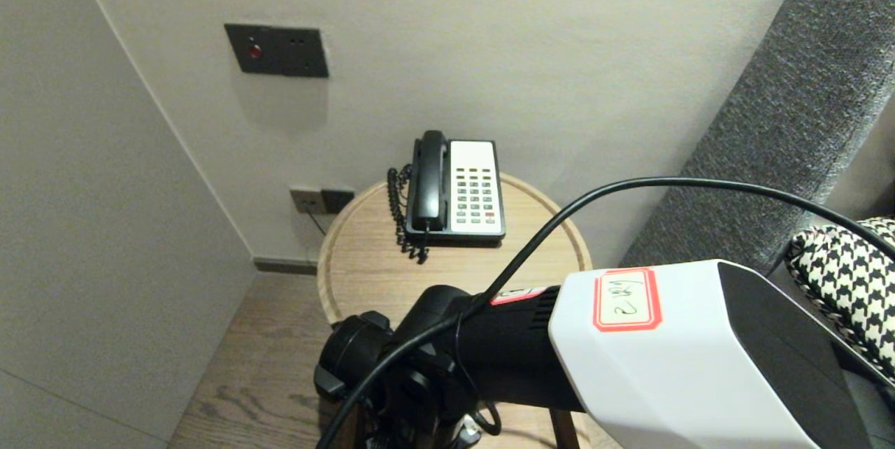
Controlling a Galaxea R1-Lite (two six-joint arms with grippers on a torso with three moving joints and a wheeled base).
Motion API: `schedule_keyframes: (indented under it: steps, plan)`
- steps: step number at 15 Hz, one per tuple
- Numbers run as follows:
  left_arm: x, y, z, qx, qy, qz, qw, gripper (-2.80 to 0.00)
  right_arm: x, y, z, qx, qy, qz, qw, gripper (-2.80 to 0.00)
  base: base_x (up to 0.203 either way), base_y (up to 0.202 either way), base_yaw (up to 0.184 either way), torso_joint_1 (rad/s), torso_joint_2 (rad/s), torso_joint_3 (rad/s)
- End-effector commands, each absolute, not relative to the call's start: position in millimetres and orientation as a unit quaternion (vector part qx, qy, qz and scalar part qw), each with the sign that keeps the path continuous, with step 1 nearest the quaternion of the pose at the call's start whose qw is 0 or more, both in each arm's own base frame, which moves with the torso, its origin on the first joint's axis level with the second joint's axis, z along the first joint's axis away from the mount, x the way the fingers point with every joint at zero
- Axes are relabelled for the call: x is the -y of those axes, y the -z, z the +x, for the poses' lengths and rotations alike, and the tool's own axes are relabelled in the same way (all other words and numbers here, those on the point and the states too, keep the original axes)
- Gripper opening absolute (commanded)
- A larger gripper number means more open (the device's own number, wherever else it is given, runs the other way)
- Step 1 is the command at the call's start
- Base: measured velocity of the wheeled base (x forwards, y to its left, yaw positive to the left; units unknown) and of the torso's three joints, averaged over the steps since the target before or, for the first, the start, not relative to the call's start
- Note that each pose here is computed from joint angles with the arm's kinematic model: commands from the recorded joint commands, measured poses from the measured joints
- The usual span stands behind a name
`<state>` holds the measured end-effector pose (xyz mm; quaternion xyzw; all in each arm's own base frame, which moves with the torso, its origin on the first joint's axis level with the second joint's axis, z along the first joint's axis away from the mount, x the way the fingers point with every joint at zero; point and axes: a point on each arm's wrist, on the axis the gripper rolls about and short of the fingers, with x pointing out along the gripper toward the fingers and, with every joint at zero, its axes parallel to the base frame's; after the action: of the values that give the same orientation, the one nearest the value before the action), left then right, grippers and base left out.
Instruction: Put the remote controls on the table in the drawer one by one
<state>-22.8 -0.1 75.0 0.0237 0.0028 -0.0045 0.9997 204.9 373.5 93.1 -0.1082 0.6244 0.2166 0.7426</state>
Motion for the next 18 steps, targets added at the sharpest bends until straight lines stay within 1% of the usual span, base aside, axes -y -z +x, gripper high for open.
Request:
schedule_keyframes:
  steps: [1, 8, 13, 15, 18]
  plan:
    - [0.1, -74.9, -22.8, -0.003, 0.005, 0.024, 1.0, -2.8, -373.8, -93.0, 203.5, -0.625, -0.214, -0.11, 0.743, -2.8, 0.0, 0.0, 0.0, 0.0, 0.0, 0.0]
    - [0.1, -74.9, -22.8, -0.003, 0.005, 0.024, 1.0, -2.8, -371.8, -105.0, 201.8, -0.607, -0.212, -0.11, 0.758, -2.8, 0.0, 0.0, 0.0, 0.0, 0.0, 0.0]
    - [0.1, -74.9, -22.8, -0.003, 0.005, 0.024, 1.0, -2.8, -367.8, -110.6, 200.5, -0.607, -0.206, -0.101, 0.761, -2.8, 0.0, 0.0, 0.0, 0.0, 0.0, 0.0]
    - [0.1, -74.9, -22.8, -0.003, 0.005, 0.024, 1.0, -2.8, -368.8, -112.8, 198.4, -0.605, -0.195, -0.09, 0.767, -2.8, 0.0, 0.0, 0.0, 0.0, 0.0, 0.0]
    - [0.1, -74.9, -22.8, -0.003, 0.004, 0.024, 1.0, -2.8, -378.3, -114.4, 184.9, -0.582, -0.179, -0.085, 0.789, -2.8, 0.0, 0.0, 0.0, 0.0, 0.0, 0.0]
